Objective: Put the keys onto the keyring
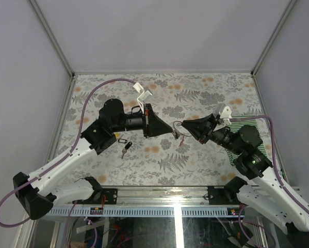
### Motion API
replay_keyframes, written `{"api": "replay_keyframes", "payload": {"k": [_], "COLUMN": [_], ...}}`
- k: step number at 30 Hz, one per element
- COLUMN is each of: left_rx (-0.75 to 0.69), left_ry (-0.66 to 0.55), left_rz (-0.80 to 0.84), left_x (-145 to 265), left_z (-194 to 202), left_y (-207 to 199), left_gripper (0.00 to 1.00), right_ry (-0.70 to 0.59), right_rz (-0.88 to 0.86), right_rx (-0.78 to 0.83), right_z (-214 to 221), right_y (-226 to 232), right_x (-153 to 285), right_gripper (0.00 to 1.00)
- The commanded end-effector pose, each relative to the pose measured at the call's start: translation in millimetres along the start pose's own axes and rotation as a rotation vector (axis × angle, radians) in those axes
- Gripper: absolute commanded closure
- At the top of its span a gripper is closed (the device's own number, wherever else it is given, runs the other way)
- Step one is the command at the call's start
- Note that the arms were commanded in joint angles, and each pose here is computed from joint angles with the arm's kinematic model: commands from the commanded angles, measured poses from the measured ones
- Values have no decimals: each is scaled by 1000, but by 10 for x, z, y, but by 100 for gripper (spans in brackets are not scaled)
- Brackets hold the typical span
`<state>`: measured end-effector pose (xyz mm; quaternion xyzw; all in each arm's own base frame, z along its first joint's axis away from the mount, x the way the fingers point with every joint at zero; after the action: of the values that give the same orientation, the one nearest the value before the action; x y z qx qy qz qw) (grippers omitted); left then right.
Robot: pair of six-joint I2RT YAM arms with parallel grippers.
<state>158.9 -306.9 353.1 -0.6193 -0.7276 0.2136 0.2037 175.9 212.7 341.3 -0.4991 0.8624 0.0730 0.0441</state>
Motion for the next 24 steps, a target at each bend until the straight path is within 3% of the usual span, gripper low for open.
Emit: {"api": "replay_keyframes", "payload": {"k": [1, 24], "left_rx": [-46, -7], "left_ry": [-85, -119], "left_rz": [51, 27], "left_x": [-39, -152], "left_z": [-269, -271], "left_y": [-201, -120], "left_gripper": [100, 100], "right_ry": [-126, -149], "right_rz": [-57, -94], "right_rx": [38, -2], "right_z": [-367, -396], "right_y": [107, 188], "right_x": [-27, -7], "right_gripper": [100, 100]}}
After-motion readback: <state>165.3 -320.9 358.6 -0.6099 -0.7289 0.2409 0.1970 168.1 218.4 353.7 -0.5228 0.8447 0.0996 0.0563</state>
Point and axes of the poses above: each gripper's point midway between its finger pads, its own x axis back along the fingers, its own y axis along the line the jaws close on, z = x × y, the point moved 2 cm from there along x, back along the fingers, and after that the axes turned 2 degrees about -x, right-handed, at the moved point
